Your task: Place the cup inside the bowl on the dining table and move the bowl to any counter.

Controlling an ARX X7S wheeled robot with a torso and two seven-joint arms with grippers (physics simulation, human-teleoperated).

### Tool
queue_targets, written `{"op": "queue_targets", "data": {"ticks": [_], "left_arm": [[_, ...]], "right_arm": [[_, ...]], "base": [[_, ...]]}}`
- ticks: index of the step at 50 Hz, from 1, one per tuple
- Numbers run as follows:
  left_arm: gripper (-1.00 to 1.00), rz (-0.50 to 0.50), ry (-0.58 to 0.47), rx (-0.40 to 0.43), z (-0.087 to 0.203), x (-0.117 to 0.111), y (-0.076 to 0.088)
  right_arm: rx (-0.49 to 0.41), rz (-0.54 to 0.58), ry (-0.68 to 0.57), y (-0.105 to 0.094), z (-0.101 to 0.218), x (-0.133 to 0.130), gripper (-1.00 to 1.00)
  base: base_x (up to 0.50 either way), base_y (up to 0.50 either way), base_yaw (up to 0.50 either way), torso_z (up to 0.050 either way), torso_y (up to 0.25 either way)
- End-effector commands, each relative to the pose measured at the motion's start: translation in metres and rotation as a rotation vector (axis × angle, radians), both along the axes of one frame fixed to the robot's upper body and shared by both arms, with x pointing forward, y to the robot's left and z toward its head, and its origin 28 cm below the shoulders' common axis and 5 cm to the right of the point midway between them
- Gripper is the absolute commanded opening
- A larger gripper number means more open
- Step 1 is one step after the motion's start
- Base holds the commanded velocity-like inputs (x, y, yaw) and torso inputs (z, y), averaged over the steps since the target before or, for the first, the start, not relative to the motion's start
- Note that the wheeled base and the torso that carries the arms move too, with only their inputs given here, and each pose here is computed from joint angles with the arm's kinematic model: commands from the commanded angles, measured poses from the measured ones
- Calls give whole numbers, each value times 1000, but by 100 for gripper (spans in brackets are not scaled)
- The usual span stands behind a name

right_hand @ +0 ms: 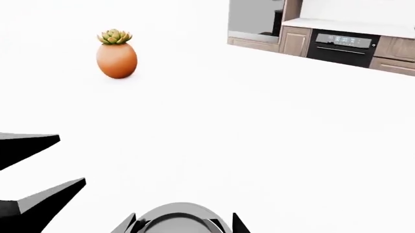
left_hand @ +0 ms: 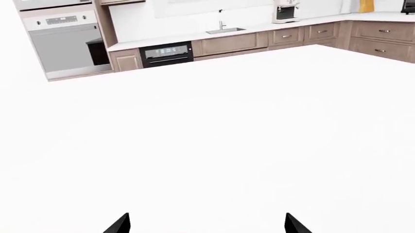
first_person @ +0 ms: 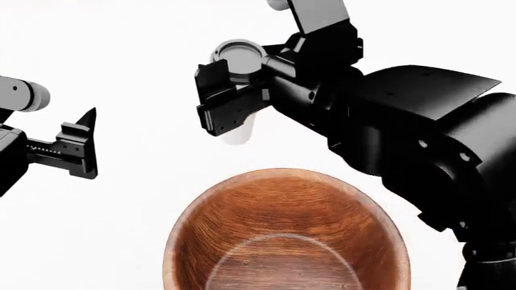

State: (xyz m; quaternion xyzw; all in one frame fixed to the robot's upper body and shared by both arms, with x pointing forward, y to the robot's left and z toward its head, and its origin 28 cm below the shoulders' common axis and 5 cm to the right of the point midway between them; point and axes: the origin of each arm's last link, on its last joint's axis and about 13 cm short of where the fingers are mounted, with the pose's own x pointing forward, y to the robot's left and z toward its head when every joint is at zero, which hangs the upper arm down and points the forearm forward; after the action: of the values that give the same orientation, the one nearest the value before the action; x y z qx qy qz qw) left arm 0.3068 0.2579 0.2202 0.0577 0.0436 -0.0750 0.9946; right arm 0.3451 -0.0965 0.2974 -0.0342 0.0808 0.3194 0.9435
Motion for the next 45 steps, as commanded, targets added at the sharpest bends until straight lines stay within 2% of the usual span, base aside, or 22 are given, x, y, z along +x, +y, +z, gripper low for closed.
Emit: {"op": "queue_targets", "data": {"ticks": [1, 4, 5, 7, 10, 20, 23, 34, 37, 45], "left_arm": [[100, -4, -3, 8, 0, 0, -2], [100, -6, -1, 15, 0, 2, -5], [100, -8, -2, 20, 1, 2, -2], [100, -9, 0, 20, 1, 2, -1], [100, -10, -1, 16, 0, 1, -1], [100, -19, 3, 20, -2, 2, -4], [100, -17, 1, 20, -2, 2, -4], [100, -18, -3, 25, -1, 2, -6], [100, -23, 1, 24, -3, 2, -6], [100, -25, 0, 24, -1, 1, -4]], "right_arm": [[-68, 27, -89, -19, 12, -66, -100], [-57, 16, -93, -23, 13, -74, -100], [-11, 40, -85, -24, 15, -79, -100], [-38, 40, -89, -26, 16, -84, -100], [-16, 45, -89, -30, 19, -94, -100], [-38, 78, -31, -44, 13, -137, -100], [-35, 67, -12, -47, 13, -143, -100], [-66, 76, 84, -48, 1, -150, -100], [-79, 59, 131, -49, -8, -149, -100], [-88, 42, 157, -47, -19, -139, -100]], "base": [[0, 0, 0, 0, 0], [0, 0, 0, 0, 0], [0, 0, 0, 0, 0], [0, 0, 0, 0, 0], [0, 0, 0, 0, 0], [0, 0, 0, 0, 0], [0, 0, 0, 0, 0], [0, 0, 0, 0, 0], [0, 0, 0, 0, 0], [0, 0, 0, 0, 1]]}}
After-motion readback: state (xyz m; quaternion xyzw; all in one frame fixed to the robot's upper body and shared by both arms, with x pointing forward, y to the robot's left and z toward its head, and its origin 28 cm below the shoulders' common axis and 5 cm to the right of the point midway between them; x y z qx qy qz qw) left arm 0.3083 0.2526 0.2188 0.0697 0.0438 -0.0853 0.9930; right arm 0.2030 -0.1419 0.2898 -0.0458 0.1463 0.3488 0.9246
